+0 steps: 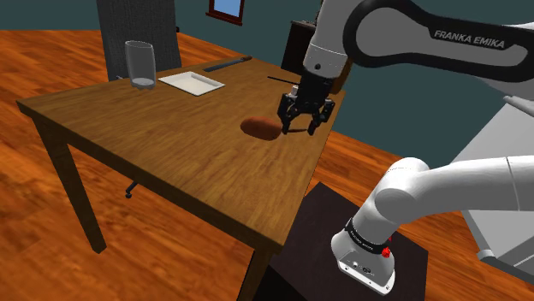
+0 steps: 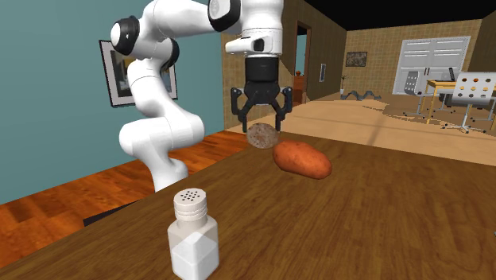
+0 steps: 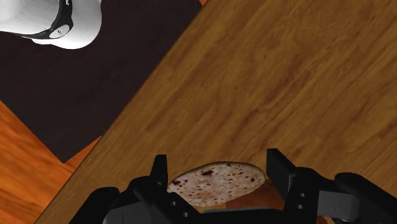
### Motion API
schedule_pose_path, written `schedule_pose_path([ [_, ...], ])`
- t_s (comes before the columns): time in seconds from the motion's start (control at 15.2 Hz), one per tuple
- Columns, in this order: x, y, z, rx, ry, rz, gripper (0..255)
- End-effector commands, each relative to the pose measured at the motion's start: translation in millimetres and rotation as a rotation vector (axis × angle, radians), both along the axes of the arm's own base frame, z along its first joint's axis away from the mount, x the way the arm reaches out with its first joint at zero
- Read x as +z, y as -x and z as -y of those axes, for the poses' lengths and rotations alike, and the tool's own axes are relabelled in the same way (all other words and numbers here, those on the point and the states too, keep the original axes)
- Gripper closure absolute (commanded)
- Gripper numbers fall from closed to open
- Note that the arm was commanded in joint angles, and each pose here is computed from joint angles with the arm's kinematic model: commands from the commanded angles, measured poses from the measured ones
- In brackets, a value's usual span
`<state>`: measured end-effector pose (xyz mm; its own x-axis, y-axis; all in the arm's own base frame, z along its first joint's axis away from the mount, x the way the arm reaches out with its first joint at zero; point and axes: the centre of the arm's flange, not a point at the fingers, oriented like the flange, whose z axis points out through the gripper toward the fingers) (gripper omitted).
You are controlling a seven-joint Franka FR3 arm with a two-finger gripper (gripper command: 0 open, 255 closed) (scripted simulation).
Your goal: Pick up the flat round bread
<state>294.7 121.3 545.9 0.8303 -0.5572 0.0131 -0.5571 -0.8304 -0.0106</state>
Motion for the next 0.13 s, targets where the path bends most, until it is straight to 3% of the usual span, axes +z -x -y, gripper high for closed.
schedule_pose_path([
  [0.0, 7.2, 0.4, 0.6, 0.0, 0.0, 0.0, 255],
  [0.07, 7.2, 0.4, 0.6, 0.0, 0.0, 0.0, 255],
])
